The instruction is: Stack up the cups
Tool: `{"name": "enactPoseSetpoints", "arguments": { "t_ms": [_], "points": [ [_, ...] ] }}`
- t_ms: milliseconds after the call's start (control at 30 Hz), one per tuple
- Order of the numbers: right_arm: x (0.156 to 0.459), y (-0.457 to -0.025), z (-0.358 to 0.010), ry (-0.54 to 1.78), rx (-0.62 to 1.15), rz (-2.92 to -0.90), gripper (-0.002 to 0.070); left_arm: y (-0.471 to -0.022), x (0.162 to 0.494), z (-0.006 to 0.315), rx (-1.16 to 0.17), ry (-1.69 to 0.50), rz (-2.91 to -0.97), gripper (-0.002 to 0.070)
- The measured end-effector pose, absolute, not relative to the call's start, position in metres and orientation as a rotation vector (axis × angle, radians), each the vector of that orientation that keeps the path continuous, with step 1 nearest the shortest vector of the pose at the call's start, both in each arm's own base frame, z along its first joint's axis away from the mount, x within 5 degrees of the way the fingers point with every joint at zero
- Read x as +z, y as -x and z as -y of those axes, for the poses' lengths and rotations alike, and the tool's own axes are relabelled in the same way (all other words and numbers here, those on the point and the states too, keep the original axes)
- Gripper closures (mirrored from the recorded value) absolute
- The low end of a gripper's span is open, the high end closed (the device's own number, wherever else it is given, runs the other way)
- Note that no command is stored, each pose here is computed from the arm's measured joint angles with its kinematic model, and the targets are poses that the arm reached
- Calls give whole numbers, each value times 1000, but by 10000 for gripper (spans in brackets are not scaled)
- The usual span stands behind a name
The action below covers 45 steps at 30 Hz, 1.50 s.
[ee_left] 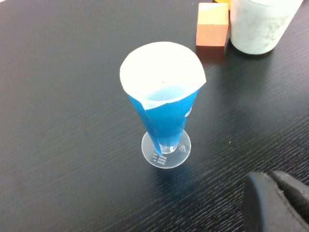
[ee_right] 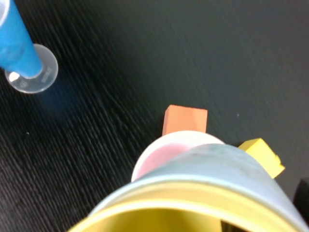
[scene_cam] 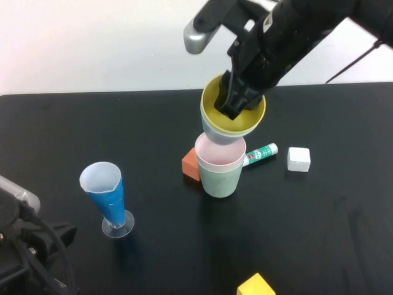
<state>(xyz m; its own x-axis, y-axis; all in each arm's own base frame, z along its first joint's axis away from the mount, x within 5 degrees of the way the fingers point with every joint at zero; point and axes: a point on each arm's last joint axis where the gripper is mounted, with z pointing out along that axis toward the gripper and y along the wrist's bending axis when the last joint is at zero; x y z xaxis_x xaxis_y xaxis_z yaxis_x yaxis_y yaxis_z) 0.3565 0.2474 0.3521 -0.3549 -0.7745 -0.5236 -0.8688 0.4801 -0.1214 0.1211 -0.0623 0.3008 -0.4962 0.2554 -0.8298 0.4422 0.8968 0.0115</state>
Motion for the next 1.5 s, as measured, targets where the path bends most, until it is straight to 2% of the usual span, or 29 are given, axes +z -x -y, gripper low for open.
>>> {"name": "enactPoseSetpoints", "arguments": {
  "t_ms": [233, 400, 467, 667, 867, 1000, 1100, 1200, 1500],
  "points": [
    [310, -374, -258, 1401, 233, -2285, 437, -121, 300, 62, -250, -501, -2127, 676],
    [301, -381, -257, 1376, 165, -2314, 283, -119, 298, 61, -242, -506, -2157, 676],
    [301, -383, -254, 1345, 121, -2320, 251, -119, 298, 61, -241, -507, -2159, 676],
    [298, -388, -252, 1309, 111, -2342, 232, -119, 297, 61, -241, -507, -2161, 676],
    [268, -396, -256, 1340, 109, -2417, 230, -118, 296, 61, -240, -506, -2174, 676],
    [261, -396, -256, 1354, 108, -2442, 231, -117, 295, 60, -233, -510, -2197, 676],
    [272, -395, -256, 1347, 120, -2429, 247, -117, 295, 60, -234, -510, -2199, 675],
    [296, -390, -254, 1332, 134, -2396, 279, -117, 295, 60, -236, -509, -2193, 675],
    [390, -346, -229, 1293, 168, -2246, 354, -116, 297, 59, -240, -503, -2175, 676]
  ]
}}
